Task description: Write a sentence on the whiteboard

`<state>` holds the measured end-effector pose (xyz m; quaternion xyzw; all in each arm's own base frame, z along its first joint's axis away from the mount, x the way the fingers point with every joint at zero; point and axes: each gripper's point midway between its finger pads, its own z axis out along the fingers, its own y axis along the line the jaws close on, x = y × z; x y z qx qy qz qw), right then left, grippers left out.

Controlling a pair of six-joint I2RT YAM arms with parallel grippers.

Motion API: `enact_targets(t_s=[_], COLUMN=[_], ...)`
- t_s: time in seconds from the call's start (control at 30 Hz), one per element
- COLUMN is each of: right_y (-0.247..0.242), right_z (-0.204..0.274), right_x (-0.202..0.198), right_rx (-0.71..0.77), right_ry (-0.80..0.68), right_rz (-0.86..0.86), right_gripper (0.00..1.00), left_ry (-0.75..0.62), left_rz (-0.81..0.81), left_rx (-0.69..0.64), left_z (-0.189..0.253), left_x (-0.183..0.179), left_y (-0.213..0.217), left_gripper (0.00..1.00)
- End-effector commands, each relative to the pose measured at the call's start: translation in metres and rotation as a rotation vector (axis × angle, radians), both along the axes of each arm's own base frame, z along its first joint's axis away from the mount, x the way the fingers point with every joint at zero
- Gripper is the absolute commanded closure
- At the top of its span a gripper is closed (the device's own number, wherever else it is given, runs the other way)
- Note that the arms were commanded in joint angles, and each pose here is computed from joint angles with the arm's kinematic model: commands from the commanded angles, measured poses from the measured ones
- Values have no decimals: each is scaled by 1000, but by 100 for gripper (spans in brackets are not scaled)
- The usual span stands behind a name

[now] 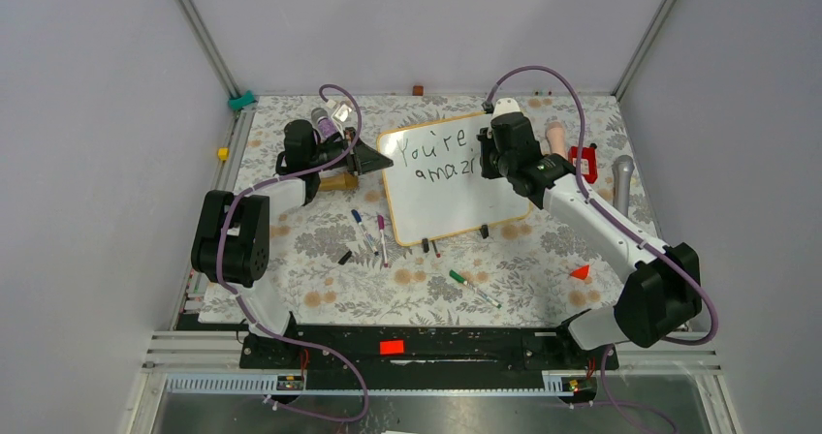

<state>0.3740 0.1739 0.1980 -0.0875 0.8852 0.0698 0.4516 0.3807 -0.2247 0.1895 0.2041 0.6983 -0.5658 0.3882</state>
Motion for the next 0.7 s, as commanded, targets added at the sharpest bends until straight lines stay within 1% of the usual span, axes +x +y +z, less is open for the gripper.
enact_targets(t_s=[0.0, 0.33, 0.67], right_y=[-5, -9, -9], right_z=[12, -2, -16], right_x=[9, 5, -9], right_rx=[-6, -25, -12], right_ry=[-39, 1, 42], right_rz=[-27, -36, -21], right_gripper=[100, 100, 100], left_ry=[-124, -125, -124], left_rz=[-53, -53, -54], left_rx=[3, 2, 1], left_z=[13, 14, 14], left_x=[2, 2, 2], left_y=[-4, -4, -4], left_gripper=[100, 100, 100])
